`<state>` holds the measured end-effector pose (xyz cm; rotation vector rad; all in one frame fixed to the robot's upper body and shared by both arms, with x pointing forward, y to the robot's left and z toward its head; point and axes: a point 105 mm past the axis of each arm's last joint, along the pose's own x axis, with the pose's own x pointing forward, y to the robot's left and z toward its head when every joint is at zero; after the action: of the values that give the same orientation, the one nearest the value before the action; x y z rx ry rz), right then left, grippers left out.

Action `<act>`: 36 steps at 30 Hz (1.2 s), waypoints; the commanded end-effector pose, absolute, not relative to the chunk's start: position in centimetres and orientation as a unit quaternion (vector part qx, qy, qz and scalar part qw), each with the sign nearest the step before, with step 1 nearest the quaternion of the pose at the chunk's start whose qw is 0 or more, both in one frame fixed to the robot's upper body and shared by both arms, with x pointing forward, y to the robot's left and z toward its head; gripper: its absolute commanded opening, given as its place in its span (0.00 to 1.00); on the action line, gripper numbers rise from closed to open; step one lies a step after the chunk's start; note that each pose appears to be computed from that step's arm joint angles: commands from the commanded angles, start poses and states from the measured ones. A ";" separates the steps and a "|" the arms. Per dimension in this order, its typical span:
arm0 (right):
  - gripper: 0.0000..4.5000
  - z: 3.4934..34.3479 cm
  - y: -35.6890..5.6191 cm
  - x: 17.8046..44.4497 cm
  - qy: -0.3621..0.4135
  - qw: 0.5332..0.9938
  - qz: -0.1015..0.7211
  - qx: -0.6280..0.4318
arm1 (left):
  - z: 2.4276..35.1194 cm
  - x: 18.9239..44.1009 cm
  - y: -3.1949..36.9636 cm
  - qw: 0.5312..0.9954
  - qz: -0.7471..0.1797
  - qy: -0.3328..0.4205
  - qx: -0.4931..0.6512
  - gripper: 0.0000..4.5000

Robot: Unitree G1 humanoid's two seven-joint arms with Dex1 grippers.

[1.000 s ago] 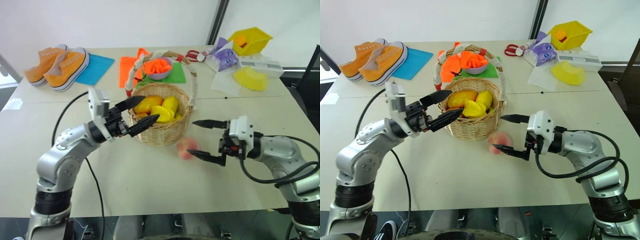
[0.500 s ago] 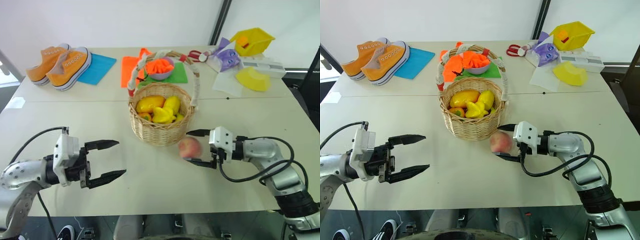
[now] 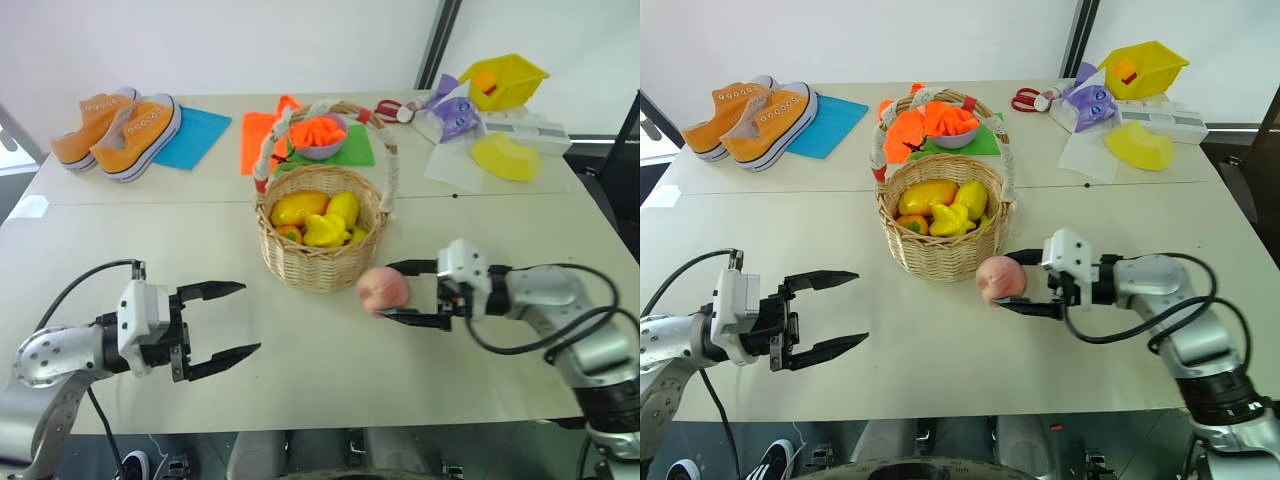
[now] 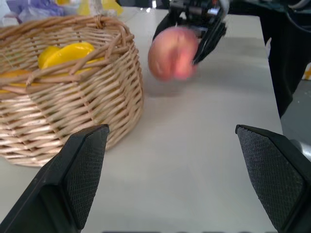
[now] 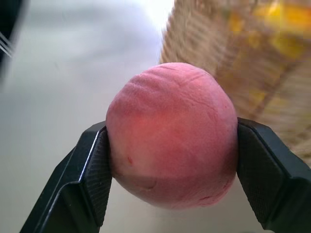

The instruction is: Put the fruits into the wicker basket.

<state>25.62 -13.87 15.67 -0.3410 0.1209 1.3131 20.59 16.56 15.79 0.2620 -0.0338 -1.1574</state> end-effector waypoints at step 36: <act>0.99 20.8 -16.0 31.3 -0.121 0.911 0.383 -0.092 | 18.2 24.9 16.9 0.890 -0.431 -0.120 0.086 1.00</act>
<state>30.64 -15.11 19.87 -0.1828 -0.1966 0.8804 25.13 17.45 17.37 0.1596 -0.2131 -0.8774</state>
